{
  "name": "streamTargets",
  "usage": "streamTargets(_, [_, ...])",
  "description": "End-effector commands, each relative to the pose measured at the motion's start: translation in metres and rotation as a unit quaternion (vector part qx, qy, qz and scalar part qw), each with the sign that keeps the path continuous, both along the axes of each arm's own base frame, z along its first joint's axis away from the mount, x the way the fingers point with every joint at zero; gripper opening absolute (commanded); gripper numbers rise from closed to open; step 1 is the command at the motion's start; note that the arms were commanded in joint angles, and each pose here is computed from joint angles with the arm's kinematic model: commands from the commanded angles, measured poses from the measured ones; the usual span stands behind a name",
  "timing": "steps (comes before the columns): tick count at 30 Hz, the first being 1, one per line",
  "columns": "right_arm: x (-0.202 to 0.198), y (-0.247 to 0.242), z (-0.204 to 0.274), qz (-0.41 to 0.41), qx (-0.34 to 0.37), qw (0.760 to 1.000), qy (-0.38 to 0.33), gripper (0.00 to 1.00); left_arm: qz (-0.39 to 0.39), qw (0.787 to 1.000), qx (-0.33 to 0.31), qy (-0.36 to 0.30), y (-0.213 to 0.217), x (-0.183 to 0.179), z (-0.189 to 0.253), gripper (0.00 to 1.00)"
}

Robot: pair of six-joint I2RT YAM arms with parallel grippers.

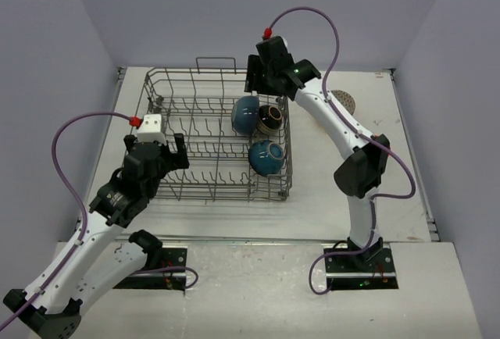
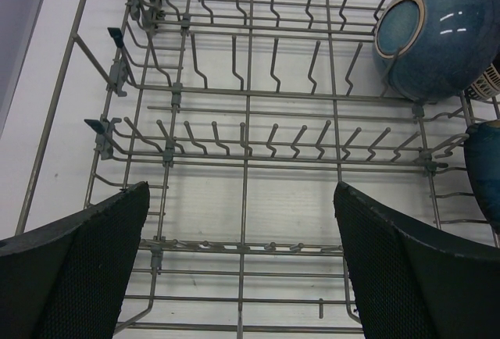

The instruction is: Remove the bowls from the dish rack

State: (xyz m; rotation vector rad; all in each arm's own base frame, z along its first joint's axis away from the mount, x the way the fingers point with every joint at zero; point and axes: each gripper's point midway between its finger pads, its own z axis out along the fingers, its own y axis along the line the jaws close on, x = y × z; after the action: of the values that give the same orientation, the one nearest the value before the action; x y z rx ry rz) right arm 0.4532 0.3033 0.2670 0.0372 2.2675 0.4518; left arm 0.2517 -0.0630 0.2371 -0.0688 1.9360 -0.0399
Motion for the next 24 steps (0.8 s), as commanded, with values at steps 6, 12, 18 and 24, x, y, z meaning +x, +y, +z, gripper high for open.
streamTargets(6, [0.003, -0.015, -0.036, -0.031, -0.061, 0.997, 0.039, 0.67, 0.002, 1.0, -0.018, -0.02, -0.002, 0.005, 0.007, 1.0])
streamTargets(12, [0.002, 0.0, -0.064, -0.008, -0.044, 0.996, 0.078, 0.7, -0.002, 1.0, -0.019, -0.021, -0.003, 0.005, 0.008, 1.0])
streamTargets(18, [0.0, 0.011, -0.073, 0.02, 0.008, 0.995, 0.099, 0.7, -0.006, 0.999, -0.022, -0.023, -0.004, 0.004, 0.009, 1.0])
streamTargets(24, [-0.008, 0.025, -0.076, 0.079, 0.081, 0.986, 0.124, 0.7, -0.007, 1.0, -0.02, -0.021, -0.004, 0.004, 0.007, 1.0])
